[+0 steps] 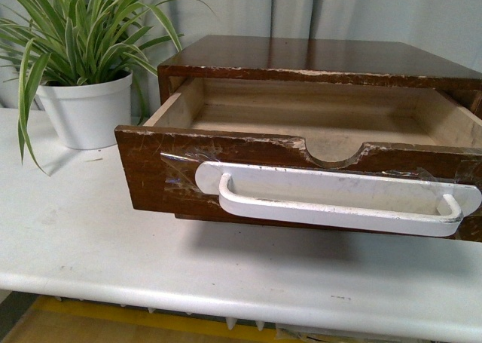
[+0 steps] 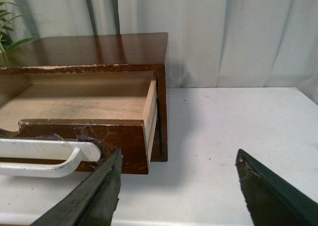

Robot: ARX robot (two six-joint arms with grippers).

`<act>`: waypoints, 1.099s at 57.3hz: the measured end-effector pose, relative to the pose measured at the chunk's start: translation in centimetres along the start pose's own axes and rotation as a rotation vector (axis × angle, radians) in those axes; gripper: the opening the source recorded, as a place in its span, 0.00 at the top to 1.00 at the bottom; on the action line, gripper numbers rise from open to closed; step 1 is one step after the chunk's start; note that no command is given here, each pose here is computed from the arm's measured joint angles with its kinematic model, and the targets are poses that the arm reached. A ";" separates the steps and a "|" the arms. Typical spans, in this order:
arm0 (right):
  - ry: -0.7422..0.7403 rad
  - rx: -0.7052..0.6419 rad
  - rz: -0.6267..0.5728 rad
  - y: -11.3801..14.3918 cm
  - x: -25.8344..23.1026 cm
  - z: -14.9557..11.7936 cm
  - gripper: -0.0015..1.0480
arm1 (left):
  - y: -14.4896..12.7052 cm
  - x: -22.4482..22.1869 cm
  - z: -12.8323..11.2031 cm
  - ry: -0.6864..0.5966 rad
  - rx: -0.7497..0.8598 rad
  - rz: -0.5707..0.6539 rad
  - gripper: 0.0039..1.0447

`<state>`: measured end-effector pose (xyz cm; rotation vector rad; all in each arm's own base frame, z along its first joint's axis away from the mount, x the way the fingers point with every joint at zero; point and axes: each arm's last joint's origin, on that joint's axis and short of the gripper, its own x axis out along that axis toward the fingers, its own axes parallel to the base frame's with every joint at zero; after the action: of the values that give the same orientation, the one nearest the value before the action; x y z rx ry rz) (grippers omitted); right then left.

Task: Open drawer

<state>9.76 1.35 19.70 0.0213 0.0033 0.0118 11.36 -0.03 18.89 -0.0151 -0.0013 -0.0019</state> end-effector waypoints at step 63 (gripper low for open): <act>-0.003 -0.022 -0.011 -1.4 0.0 -3.1 0.92 | 0.0 -1.6 -2.2 -0.006 0.008 0.000 0.92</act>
<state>9.75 0.02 16.52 -0.0002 0.0006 0.0008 9.73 -0.02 16.70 -0.0067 -0.0074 -0.0019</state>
